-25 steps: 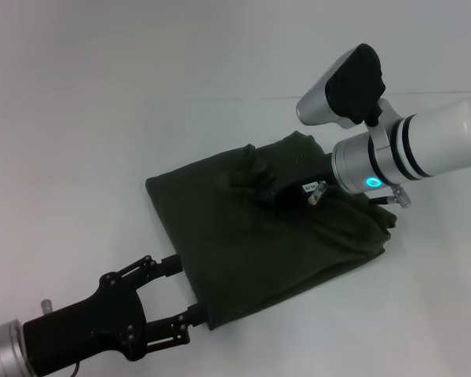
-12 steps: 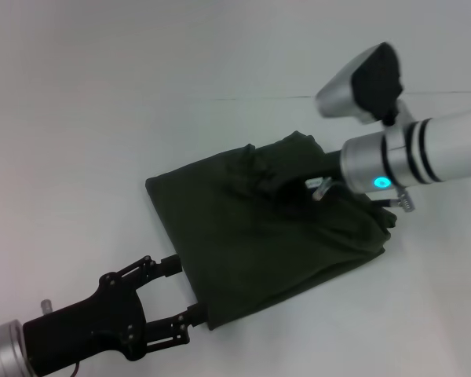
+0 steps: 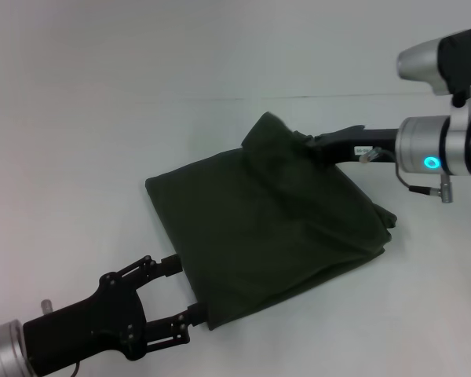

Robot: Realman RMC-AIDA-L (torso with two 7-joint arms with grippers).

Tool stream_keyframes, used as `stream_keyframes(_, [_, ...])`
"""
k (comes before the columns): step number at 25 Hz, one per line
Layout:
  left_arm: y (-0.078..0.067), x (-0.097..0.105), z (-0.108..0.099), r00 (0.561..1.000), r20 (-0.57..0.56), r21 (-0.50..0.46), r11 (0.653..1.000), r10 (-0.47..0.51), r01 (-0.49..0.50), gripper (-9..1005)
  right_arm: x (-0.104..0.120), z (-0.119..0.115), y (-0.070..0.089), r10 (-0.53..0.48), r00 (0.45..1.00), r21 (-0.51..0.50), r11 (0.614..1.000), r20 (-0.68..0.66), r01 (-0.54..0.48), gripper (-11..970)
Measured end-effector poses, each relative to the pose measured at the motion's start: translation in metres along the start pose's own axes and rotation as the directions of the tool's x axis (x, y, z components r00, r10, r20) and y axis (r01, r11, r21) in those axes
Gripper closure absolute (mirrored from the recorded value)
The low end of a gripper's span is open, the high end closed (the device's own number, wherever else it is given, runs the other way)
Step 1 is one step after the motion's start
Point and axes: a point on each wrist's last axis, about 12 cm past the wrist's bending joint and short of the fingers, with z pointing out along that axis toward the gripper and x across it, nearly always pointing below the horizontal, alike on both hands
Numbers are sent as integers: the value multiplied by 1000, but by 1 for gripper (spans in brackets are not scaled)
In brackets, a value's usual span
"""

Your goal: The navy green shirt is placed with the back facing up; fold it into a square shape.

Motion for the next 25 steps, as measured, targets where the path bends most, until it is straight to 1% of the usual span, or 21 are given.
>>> stream_keyframes(5, [0, 0, 0, 1000, -1, -1, 1000, -6, 6, 89, 0, -7, -11, 57, 997, 48, 997, 46, -59, 904])
stream_keyframes(8, [1, -1, 0, 1000, -1, 0, 1000, -13, 13, 89, 2, -12, -18, 105, 992, 80, 991, 73, -111, 898])
stream_keyframes(11, [1, -1, 0, 1000, -1, 0, 1000, -18, 18, 88, 4, -16, -24, 130, 988, 107, 985, 85, -139, 891])
stream_keyframes(19, [1, -1, 0, 1000, -2, 1, 1000, -27, 27, 88, 11, -20, -30, 160, 983, 131, 977, 84, -170, 873])
stream_keyframes(25, [2, -2, 1, 1000, -2, 1, 1000, -30, 30, 88, 15, -21, -32, 167, 983, 140, 974, 82, -177, 860])
